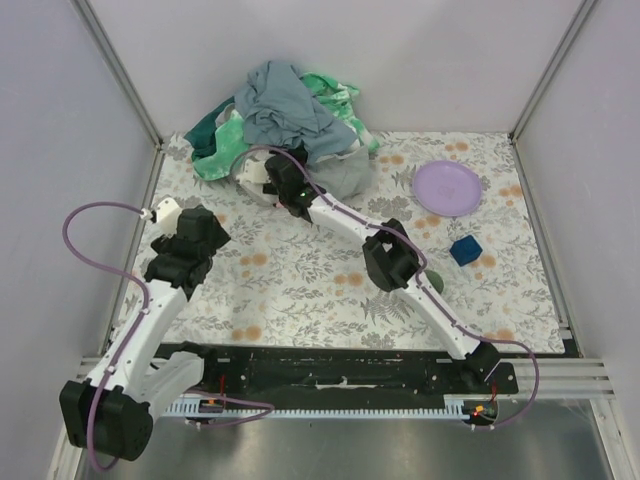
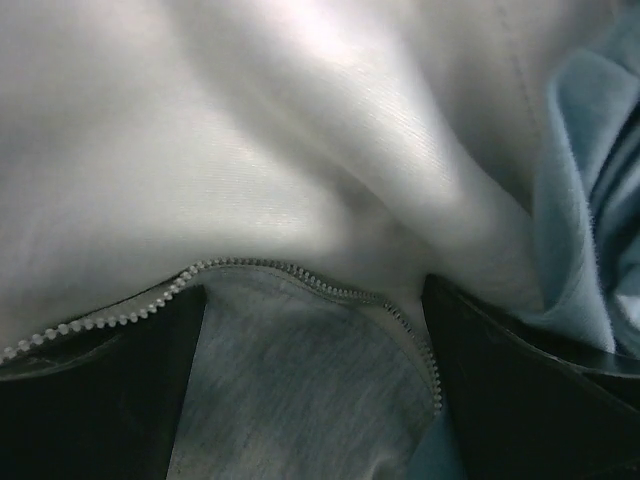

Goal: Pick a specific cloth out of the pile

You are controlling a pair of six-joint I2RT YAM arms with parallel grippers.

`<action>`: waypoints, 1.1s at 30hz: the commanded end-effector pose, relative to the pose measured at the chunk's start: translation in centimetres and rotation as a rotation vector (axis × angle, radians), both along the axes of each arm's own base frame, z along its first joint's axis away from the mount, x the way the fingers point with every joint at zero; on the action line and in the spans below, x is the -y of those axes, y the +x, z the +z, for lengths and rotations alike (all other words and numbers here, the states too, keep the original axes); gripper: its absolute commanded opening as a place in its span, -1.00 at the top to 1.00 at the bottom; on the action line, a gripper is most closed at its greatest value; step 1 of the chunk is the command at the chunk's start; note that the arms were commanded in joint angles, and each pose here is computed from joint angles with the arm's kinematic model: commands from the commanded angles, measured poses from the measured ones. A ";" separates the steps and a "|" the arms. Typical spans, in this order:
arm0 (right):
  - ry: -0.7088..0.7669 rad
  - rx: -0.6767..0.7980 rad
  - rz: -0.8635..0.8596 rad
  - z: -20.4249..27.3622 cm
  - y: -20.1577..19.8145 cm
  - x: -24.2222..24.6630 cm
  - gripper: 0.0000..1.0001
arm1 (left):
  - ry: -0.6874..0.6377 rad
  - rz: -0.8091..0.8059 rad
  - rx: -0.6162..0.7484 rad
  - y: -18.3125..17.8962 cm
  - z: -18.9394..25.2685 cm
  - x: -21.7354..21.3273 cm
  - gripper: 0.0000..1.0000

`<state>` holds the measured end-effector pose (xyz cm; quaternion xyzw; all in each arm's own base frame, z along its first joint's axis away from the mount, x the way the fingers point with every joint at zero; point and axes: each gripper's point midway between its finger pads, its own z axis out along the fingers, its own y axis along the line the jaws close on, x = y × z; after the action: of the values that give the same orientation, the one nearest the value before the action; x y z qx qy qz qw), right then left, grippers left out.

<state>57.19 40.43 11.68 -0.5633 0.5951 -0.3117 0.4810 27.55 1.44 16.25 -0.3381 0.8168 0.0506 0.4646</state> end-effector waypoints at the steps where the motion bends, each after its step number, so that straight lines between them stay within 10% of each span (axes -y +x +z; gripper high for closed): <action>1: 0.702 0.370 -0.186 15.7 7.4 7.7 -0.96 | -0.027 0.044 0.073 2.0 2.0 0.0 -0.95; 8: 1.333 0.460 -0.374 21.2 10.5 17.4 -0.96 | -0.085 -0.067 0.074 5.1 2.1 2.5 -0.95; 19: 1.552 0.412 -0.668 17.0 11.4 26.2 -0.89 | -0.170 -0.214 0.066 8.4 1.2 6.1 -0.95; 33: 1.513 0.038 -0.441 15.2 10.8 19.8 -0.94 | -0.254 -0.344 0.137 10.5 3.0 9.1 -0.94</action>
<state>69.15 16.34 21.71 0.0943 0.7564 -0.0092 0.6473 35.33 -5.56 15.41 -0.2871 0.8486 -0.0933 0.4345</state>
